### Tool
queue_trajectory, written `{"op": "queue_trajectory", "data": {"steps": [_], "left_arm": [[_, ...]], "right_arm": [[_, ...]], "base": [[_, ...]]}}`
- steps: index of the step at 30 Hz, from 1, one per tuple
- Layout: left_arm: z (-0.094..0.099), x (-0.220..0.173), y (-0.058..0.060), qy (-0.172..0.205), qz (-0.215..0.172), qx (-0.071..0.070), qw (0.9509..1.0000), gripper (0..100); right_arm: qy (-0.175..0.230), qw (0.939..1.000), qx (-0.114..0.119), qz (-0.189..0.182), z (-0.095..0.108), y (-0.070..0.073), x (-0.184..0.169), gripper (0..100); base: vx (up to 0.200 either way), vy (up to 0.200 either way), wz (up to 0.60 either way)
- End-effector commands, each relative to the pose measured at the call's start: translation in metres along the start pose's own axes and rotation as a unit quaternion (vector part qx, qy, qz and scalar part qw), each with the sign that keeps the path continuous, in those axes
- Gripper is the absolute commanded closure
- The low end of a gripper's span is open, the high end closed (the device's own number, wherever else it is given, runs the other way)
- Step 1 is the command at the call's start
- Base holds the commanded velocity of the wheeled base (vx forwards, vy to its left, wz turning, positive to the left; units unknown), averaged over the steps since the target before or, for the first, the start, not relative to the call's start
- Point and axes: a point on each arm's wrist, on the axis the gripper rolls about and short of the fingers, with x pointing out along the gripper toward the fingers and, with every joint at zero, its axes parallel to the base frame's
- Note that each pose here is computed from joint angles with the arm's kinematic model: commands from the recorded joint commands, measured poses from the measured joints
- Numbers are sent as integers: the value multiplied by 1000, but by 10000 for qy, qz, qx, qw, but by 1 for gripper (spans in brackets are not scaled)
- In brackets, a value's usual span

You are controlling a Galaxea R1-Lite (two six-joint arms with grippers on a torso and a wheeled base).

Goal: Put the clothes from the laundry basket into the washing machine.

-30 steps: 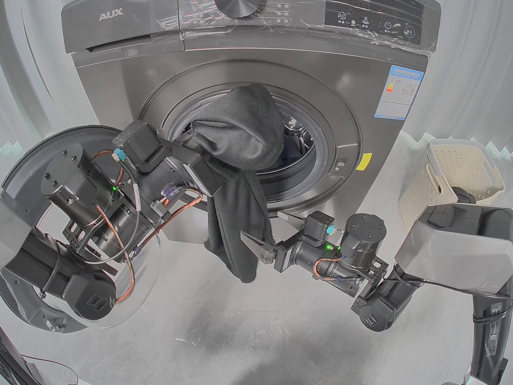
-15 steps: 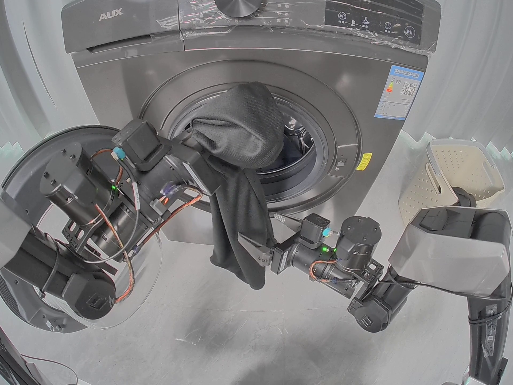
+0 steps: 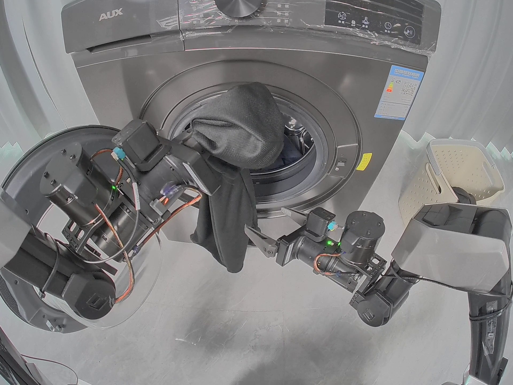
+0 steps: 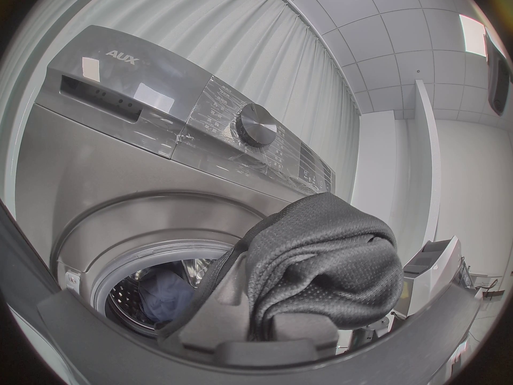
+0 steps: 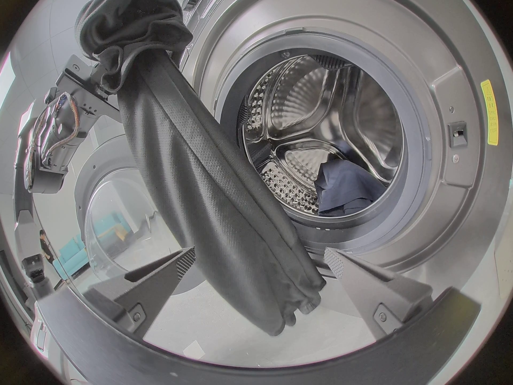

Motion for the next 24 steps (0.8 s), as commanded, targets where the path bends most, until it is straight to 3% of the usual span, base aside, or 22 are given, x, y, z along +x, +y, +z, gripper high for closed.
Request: {"op": "queue_trajectory", "data": {"steps": [1,14,15,19,24], "left_arm": [[-1,0,0,12,0,2,10000,100],[-3,0,-1,35,-18,-12,10000,100],[-3,0,-1,35,-18,-12,10000,100],[-1,1,-3,6,-42,-17,10000,100],[-1,1,-2,13,-34,-22,10000,100]], "right_arm": [[-10,10000,13,-20,-4,-2,4,0],[-253,9996,11,122,3,12,15,0],[-253,9996,11,122,3,12,15,100],[-264,9996,28,115,0,21,18,100],[-320,9994,30,100,3,21,18,100]], "base": [[0,0,0],[0,0,0],[0,0,0],[0,0,0],[0,0,0]]}}
